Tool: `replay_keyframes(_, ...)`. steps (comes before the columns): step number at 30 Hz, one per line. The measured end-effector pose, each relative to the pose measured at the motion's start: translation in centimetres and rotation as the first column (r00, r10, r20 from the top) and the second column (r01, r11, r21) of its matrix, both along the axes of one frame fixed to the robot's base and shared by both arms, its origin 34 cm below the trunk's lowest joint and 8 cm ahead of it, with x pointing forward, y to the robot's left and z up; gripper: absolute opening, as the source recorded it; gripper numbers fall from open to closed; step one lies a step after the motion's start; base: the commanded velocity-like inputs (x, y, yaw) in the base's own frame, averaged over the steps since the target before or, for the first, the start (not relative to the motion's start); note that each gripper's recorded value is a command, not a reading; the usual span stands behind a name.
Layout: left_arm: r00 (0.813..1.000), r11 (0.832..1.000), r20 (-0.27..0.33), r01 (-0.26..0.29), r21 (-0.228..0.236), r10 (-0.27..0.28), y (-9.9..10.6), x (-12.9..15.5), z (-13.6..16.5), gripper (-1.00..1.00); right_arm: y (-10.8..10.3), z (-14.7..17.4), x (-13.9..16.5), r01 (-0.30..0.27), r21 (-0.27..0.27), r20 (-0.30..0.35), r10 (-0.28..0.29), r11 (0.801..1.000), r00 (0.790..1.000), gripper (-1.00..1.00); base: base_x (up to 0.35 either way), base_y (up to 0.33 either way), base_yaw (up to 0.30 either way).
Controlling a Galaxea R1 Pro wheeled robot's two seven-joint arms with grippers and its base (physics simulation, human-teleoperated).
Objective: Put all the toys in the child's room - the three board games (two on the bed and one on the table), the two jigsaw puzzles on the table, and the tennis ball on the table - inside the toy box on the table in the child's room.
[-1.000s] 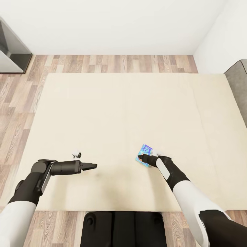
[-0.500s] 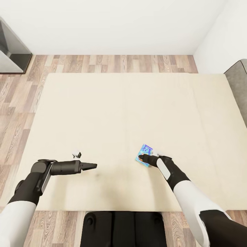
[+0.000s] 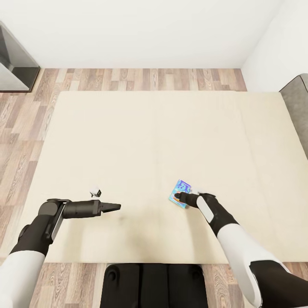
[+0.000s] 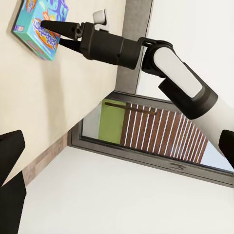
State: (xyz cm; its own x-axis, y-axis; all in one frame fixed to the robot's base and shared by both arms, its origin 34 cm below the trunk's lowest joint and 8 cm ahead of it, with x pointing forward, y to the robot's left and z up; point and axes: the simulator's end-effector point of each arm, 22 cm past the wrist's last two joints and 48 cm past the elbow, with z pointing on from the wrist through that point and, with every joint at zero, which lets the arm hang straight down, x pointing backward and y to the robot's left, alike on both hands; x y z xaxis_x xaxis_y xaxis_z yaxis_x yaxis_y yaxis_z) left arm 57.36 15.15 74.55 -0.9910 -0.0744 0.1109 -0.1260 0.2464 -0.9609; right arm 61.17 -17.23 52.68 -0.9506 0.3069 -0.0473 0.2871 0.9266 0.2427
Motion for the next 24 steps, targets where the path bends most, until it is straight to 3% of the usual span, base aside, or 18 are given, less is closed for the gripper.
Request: replay_keyframes(24, 1.000, 1.000, 0.000, 0.000, 0.000, 0.000, 0.01, -0.03, 0.03, 1.00, 0.04, 0.02, 0.24, 0.006, -0.029, 0.006, -0.005, 1.000, 1.000, 1.00, 0.000, 0.000, 0.000)
